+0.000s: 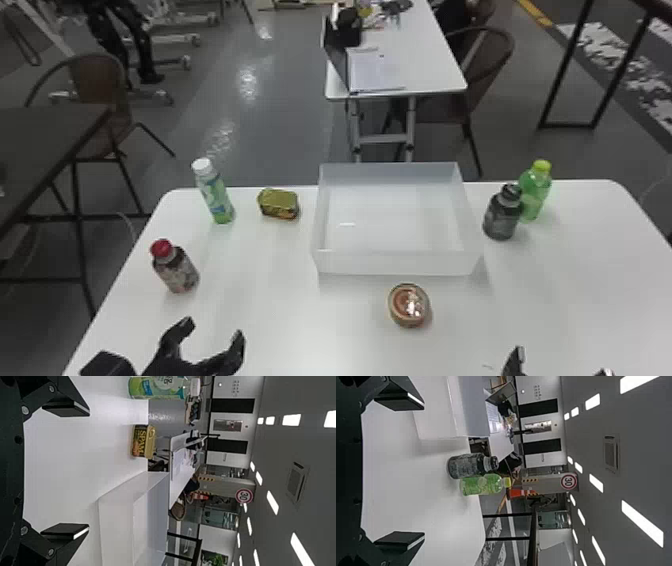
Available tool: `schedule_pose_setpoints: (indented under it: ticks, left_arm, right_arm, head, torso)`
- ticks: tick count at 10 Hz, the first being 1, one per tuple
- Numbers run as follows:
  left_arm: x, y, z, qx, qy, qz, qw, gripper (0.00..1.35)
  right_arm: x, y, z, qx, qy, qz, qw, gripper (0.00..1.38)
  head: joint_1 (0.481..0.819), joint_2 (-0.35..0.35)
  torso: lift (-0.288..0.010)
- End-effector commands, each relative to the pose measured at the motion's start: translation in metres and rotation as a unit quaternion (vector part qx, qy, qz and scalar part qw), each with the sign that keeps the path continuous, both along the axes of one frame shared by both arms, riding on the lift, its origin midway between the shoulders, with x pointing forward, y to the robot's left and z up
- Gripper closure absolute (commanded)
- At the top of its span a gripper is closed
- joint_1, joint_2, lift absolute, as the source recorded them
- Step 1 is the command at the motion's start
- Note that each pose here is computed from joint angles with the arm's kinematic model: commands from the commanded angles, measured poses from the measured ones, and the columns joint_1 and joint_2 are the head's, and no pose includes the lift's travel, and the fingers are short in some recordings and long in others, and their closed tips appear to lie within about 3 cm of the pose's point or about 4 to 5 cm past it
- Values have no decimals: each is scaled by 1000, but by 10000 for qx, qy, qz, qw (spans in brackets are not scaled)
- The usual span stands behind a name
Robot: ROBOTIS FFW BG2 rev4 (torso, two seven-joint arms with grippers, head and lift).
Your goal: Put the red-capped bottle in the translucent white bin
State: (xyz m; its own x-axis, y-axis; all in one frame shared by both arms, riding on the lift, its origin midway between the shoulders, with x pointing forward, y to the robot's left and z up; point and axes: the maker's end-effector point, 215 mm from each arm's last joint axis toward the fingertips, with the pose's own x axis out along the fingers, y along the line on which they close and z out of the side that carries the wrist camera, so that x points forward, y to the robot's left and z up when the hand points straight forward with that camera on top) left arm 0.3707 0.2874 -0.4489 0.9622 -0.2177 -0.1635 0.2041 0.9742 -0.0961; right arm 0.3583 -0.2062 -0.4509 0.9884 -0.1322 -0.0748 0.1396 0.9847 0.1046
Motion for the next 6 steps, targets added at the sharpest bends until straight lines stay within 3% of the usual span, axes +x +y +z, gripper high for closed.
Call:
schedule_pose_setpoints:
  ticks: [1, 6]
  left_arm:
    - [0, -1, -1, -31, 21, 6, 10000, 265]
    - [2, -11, -5, -173, 75, -48, 9998, 265]
  right_arm:
    - [0, 0, 0, 8, 4, -6, 10000, 140]
    - [0, 0, -1, 12, 13, -9, 10000, 140]
  head:
    - [695, 129]
    - [695, 117]
  torso:
    - [-36]
    - [-36]
